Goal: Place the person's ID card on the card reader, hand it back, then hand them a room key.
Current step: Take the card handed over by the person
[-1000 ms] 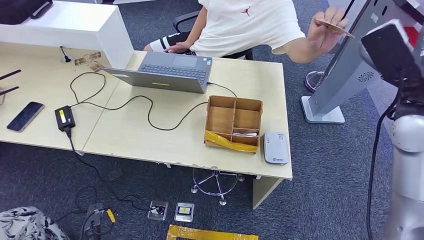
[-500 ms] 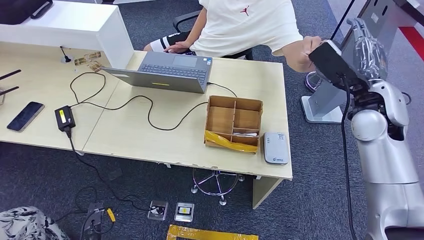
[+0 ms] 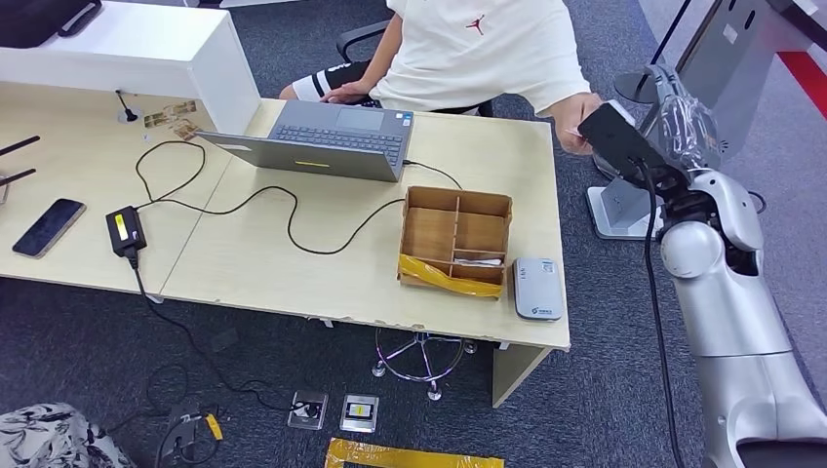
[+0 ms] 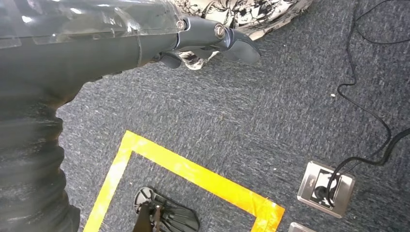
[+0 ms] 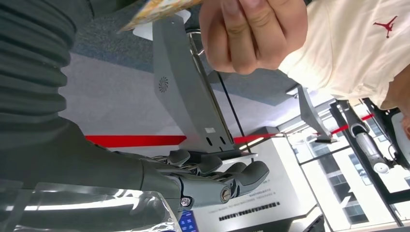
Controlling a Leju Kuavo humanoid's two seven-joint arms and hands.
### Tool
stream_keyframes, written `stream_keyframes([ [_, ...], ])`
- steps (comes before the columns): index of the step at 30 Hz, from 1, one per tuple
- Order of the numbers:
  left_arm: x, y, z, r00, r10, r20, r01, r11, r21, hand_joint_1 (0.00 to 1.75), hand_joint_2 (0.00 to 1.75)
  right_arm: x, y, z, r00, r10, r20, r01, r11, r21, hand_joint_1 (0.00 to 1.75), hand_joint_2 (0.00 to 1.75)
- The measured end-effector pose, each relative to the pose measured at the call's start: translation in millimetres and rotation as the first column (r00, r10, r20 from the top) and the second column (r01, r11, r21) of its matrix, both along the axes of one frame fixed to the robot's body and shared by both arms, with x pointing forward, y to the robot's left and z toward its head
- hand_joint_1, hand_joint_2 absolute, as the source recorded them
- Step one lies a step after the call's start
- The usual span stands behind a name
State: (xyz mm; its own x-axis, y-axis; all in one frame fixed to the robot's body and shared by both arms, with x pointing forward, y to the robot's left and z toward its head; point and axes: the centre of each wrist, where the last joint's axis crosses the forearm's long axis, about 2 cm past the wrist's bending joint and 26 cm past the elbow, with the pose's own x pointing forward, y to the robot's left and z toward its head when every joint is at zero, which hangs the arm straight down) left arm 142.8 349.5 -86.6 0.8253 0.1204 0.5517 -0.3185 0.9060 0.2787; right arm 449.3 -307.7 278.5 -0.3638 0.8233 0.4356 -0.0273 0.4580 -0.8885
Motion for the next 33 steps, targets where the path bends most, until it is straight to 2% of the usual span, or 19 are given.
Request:
stream_keyframes([
  [2, -0.6, 0, -0.2, 1.000, 0.000, -0.002, 0.000, 1.000, 0.000, 0.00, 1.75, 0, 0, -1, 1.000, -0.002, -0.002, 0.002, 1.000, 0.002, 0.34, 1.75],
  [6, -1.4, 0, -0.4, 1.000, -0.003, -0.004, 0.003, 1.000, 0.000, 0.00, 1.75, 1, -1, -4, 1.000, -0.004, -0.007, 0.004, 1.000, 0.010, 1.62, 1.75],
  [9, -2.1, 0, -0.7, 1.000, -0.008, -0.008, 0.008, 1.000, -0.001, 0.00, 1.75, 1, -1, -5, 1.000, -0.004, -0.006, 0.004, 1.000, 0.016, 1.74, 1.75],
  [33, -4.7, 3, -1.1, 1.000, -0.015, -0.018, 0.015, 1.000, 0.004, 0.00, 1.75, -3, -1, -16, 1.000, -0.014, -0.016, 0.015, 0.999, 0.038, 1.75, 1.75],
])
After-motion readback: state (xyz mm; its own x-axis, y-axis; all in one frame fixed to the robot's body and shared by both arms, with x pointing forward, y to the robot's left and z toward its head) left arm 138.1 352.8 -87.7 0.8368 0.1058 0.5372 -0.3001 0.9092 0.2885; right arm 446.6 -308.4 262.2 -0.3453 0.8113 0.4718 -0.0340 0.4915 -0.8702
